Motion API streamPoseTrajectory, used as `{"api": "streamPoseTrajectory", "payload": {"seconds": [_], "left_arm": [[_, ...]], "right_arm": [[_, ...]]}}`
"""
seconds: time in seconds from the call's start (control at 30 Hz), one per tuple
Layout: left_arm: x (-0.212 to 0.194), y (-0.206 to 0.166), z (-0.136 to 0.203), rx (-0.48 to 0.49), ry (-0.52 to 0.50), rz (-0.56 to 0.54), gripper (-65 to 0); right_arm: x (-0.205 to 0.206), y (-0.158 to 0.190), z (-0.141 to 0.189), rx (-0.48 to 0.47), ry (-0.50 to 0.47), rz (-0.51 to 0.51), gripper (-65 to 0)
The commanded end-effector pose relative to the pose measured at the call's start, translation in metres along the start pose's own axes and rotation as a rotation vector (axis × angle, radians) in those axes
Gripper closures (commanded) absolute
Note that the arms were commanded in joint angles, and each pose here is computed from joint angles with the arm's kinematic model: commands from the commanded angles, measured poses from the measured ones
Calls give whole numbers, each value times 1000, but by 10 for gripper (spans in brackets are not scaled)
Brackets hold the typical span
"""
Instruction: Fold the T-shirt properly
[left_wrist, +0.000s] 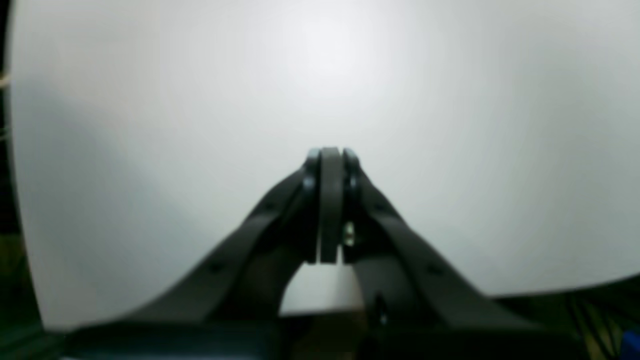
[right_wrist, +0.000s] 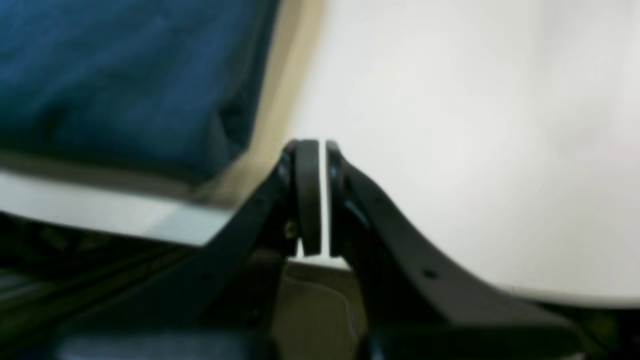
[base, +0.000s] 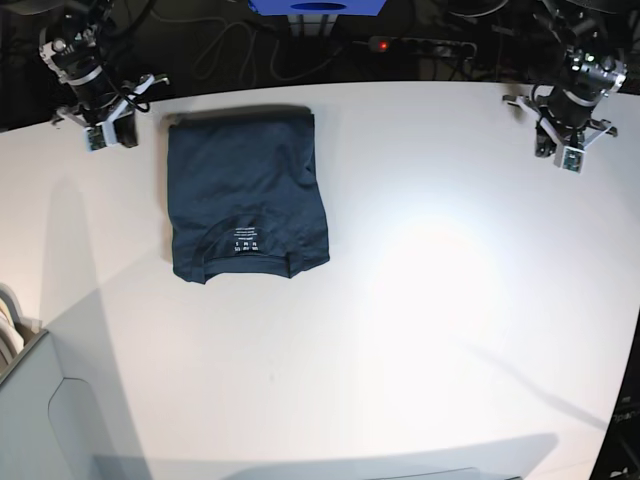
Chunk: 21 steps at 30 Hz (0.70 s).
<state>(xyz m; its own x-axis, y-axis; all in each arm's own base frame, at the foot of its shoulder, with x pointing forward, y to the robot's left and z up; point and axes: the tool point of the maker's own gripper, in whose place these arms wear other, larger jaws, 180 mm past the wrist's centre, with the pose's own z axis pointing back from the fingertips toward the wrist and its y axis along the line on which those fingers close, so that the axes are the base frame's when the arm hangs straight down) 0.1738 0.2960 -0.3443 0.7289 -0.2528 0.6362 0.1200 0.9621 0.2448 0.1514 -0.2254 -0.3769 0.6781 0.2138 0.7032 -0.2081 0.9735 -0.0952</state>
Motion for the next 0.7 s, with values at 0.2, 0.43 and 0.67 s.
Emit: {"api": "streamPoseTrajectory", "payload": {"seconds": [0.2, 0.43, 0.67], "left_arm": [[-50, -22, 49, -43, 144, -82, 0], [-162, -74, 87, -184, 424, 67, 0], [-246, -149, 64, -390, 522, 308, 0]], "right_arm": [[-76, 20, 65, 2, 311, -1, 0], [-155, 46, 76, 91, 497, -140, 0], [-232, 96, 27, 329, 604, -302, 0]]}}
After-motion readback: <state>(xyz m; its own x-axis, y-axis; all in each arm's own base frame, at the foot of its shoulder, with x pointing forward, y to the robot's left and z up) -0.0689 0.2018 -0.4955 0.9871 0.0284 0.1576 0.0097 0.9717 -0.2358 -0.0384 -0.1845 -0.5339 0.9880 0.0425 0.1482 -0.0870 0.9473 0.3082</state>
